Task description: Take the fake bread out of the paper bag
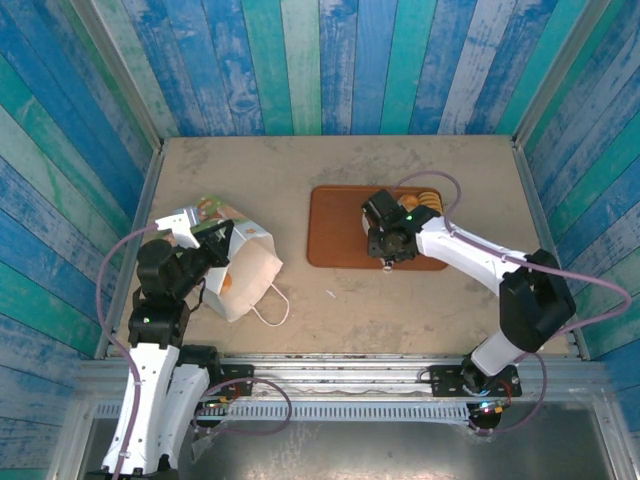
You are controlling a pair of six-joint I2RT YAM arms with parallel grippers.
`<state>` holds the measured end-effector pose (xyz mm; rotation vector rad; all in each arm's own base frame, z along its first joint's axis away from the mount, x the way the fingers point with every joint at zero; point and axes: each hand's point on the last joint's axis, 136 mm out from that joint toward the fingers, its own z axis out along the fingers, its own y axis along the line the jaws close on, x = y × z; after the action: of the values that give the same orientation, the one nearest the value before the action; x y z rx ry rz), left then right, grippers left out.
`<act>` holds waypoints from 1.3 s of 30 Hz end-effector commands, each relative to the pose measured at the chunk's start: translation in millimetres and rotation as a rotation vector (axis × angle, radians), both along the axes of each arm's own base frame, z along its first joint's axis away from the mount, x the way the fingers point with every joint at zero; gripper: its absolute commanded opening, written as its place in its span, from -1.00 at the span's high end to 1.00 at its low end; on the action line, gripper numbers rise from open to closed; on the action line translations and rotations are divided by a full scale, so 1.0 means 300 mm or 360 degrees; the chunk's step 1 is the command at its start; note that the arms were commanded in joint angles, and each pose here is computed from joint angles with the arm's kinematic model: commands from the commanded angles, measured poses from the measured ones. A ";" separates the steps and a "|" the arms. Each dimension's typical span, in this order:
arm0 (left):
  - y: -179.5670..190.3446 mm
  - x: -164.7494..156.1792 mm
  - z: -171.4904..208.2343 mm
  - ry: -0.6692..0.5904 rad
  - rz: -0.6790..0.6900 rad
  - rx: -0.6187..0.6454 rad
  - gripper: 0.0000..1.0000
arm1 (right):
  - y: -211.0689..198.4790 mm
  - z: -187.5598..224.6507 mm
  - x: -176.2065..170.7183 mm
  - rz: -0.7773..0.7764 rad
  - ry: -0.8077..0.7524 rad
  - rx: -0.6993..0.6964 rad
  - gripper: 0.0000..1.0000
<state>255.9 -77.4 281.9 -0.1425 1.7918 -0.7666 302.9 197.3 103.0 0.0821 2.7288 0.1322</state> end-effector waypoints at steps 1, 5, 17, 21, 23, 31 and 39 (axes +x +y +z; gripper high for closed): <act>-0.003 -0.004 0.035 -0.0042 -0.0005 -0.0012 1.00 | -0.007 0.115 0.007 0.0021 -0.0156 0.0075 -0.19; 0.002 0.000 0.044 -0.0045 0.0011 -0.0023 1.00 | -0.014 0.190 -0.029 0.0092 -0.0307 0.0203 -0.35; 0.012 -0.004 0.065 -0.0030 0.0045 -0.0039 1.00 | 0.028 0.344 -0.175 0.0404 -0.0596 0.0669 -0.24; 0.038 -0.021 0.062 0.0006 0.0101 0.0076 1.00 | 0.099 0.352 -0.264 0.0678 -0.0545 0.0857 -0.15; 0.056 -0.029 0.061 0.0019 0.0143 0.0127 1.00 | 0.140 0.349 -0.319 0.0813 -0.0496 0.0983 -0.08; 0.072 -0.036 0.059 0.0026 0.0184 0.0143 1.00 | 0.289 0.342 -0.510 0.1207 -0.0441 0.1149 -0.02; 0.079 -0.032 0.055 0.0034 0.0219 0.0079 1.00 | 0.518 0.243 -0.655 0.1551 -0.0352 0.0933 -0.04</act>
<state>247.5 -55.7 287.5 -0.2301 1.8423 -0.6231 102.2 328.5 163.6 -0.9772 2.2806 1.1527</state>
